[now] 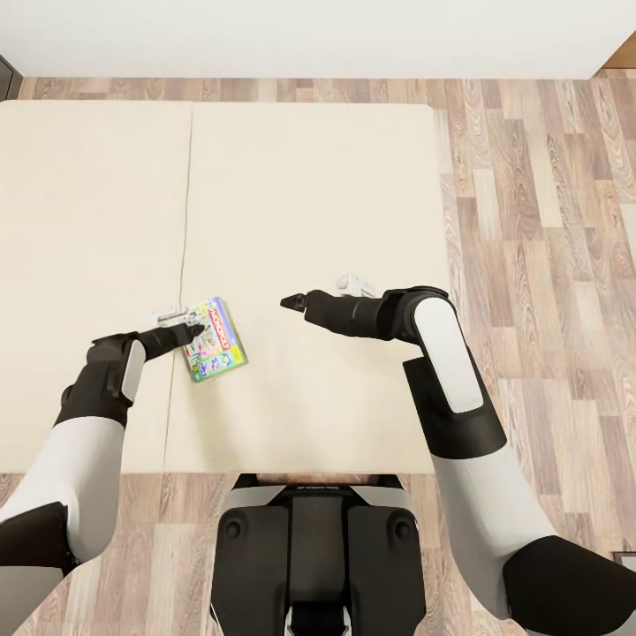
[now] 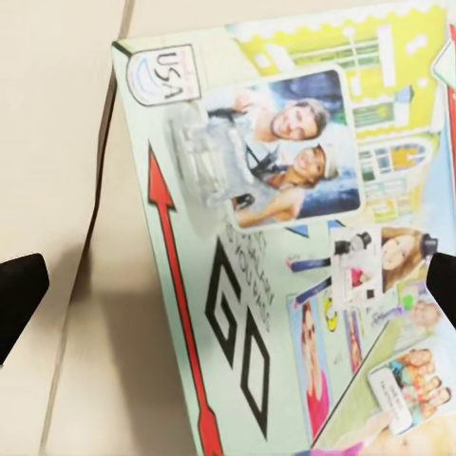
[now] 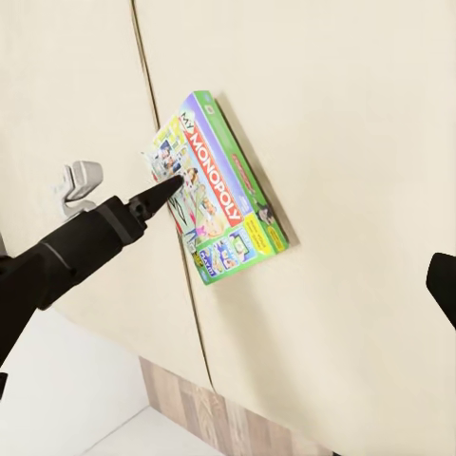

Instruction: Put all the toys in the child's room - the three board games (two on the bed and one on the table), the two jigsaw puzzles on the table, and the tennis ball on the table - inside the toy box on the table in the child's room.

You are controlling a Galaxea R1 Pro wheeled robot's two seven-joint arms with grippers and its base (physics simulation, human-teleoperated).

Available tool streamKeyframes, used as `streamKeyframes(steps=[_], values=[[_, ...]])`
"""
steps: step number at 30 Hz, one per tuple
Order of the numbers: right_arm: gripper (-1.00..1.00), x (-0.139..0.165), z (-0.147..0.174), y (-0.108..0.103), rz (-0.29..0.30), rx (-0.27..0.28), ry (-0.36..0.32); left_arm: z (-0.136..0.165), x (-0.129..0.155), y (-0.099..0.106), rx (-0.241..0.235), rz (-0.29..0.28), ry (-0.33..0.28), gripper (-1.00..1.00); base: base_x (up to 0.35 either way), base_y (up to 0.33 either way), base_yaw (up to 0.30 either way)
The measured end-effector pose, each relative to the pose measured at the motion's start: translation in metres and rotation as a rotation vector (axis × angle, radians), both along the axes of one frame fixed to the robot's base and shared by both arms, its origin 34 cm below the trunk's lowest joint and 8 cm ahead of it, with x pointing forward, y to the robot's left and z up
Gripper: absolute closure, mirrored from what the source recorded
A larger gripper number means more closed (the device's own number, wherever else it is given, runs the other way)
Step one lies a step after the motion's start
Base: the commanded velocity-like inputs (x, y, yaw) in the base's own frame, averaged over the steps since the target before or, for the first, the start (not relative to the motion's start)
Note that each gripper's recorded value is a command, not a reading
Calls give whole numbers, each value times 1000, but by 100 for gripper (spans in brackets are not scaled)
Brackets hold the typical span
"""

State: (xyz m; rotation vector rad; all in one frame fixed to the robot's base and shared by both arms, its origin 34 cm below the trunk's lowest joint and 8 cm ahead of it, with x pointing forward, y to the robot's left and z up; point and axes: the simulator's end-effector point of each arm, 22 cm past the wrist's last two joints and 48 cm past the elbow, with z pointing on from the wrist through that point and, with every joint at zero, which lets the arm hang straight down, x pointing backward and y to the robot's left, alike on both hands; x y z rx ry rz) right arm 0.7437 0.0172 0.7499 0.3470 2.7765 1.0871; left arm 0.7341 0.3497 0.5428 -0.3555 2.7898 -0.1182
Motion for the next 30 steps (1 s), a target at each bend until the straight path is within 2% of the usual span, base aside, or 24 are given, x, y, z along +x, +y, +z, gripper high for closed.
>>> streamKeyframes(steps=[19,30], values=[[-100,0,0,0,0,-1,0,-3,-3,-6,-12,1,16,-100,0,0,0],[-100,0,0,0,0,-1,0,1,2,-13,-40,3,37,-100,0,0,0]])
